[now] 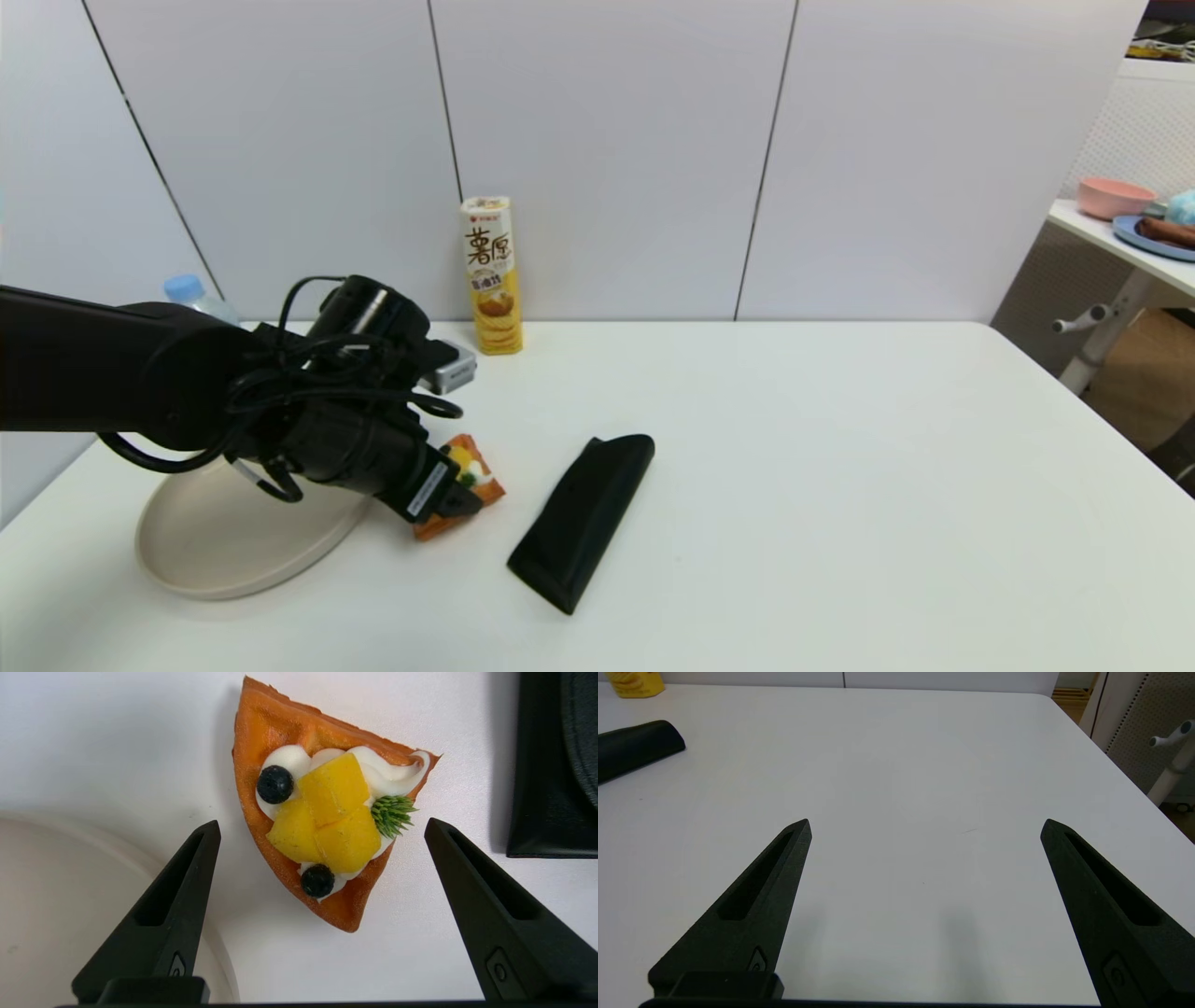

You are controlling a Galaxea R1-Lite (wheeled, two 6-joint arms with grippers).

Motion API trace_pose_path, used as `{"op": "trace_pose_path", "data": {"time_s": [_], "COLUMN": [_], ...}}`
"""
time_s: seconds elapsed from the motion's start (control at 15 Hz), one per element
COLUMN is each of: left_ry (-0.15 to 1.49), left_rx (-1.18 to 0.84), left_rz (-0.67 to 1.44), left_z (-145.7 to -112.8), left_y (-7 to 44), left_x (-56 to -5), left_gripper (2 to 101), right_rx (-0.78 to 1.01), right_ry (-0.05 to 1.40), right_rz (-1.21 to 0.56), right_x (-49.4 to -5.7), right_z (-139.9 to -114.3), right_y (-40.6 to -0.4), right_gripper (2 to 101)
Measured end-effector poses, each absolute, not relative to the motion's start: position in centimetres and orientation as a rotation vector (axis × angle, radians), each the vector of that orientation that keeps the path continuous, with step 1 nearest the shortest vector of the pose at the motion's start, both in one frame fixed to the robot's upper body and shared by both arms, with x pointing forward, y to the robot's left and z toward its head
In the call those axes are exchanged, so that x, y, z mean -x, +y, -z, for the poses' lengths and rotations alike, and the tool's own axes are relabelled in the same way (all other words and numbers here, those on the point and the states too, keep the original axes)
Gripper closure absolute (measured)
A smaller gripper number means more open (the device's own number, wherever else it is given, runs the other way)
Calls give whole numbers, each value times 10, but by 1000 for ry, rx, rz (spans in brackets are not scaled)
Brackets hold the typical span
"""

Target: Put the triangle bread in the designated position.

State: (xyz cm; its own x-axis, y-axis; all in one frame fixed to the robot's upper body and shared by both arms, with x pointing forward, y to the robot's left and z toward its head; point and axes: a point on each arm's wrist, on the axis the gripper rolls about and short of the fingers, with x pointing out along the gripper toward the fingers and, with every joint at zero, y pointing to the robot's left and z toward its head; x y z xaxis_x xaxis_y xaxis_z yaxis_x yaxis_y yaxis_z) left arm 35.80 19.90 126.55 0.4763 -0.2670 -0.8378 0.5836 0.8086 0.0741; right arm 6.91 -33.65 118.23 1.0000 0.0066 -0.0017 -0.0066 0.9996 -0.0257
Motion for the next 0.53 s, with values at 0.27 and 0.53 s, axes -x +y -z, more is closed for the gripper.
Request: {"op": "trace_pose_path", "data": {"time_s": [0.27, 0.53], "left_ry": [779, 502], "left_rx": [-350, -310], "left_rz": [533, 485], "left_z": [-1336, -1461], "left_y": [206, 233], "left_x": [-344, -293], "left_gripper": [109, 86], "right_rx": [26, 26], "right_ry": [1, 2], "right_rz": [-7, -7], "right_x": [-69, -69], "right_z": [-1182, -1182], "right_y": [-336, -336], "right_gripper": [50, 50]}}
